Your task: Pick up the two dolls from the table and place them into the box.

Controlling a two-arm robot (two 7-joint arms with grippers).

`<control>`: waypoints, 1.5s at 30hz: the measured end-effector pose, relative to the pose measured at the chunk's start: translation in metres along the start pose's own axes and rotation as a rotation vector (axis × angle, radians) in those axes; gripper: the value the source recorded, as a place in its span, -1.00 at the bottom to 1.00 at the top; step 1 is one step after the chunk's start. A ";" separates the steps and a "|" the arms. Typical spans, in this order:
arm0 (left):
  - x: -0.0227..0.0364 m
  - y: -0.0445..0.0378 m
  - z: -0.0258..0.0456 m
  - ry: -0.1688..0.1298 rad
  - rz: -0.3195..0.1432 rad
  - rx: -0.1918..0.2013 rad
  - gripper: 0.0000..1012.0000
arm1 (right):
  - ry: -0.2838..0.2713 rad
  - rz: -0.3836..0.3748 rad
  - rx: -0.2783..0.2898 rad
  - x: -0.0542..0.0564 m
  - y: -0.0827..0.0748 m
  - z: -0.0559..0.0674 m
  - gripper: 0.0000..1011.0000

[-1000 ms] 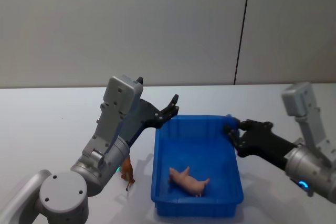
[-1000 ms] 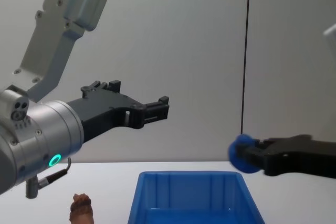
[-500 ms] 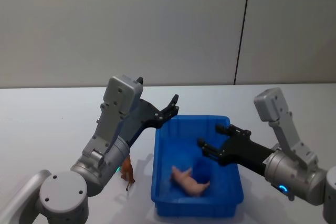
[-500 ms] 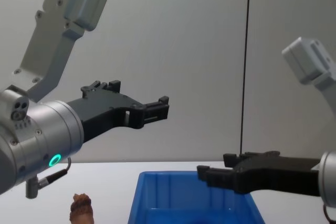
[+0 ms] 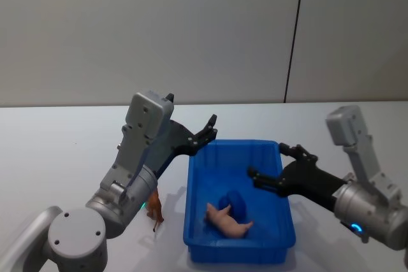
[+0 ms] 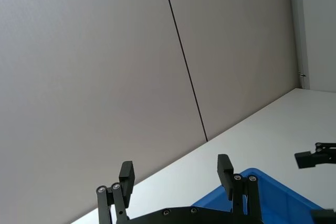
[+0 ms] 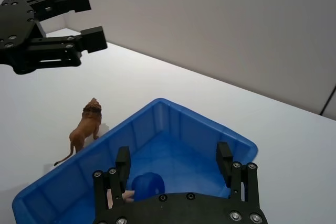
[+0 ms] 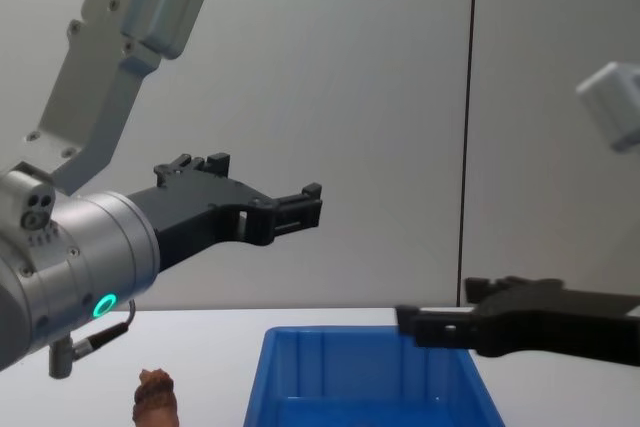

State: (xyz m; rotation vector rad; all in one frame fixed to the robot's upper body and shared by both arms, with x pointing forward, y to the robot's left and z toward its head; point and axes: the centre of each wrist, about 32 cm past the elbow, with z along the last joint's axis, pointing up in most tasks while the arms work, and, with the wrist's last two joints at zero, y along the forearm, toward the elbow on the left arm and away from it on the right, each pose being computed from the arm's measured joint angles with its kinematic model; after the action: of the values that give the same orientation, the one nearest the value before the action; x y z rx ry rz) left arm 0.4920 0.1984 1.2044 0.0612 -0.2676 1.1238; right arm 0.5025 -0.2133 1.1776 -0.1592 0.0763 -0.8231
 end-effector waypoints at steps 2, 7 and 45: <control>0.0000 0.0000 0.0000 0.000 0.000 0.000 0.98 | 0.004 -0.013 0.005 0.003 -0.006 -0.002 0.98; 0.0000 0.0000 0.0000 0.000 0.000 0.000 0.98 | 0.013 -0.037 0.015 0.010 -0.019 -0.007 0.98; -0.0049 0.0422 -0.0066 0.054 0.193 0.174 0.98 | 0.022 -0.113 0.025 0.031 -0.063 -0.021 0.98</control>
State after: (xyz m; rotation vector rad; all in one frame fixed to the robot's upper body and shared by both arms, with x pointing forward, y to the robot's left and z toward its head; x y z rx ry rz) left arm 0.4534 0.2136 1.1932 0.1617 -0.1288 1.3376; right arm 0.4750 -0.2811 1.1673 -0.1312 0.0784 -0.9380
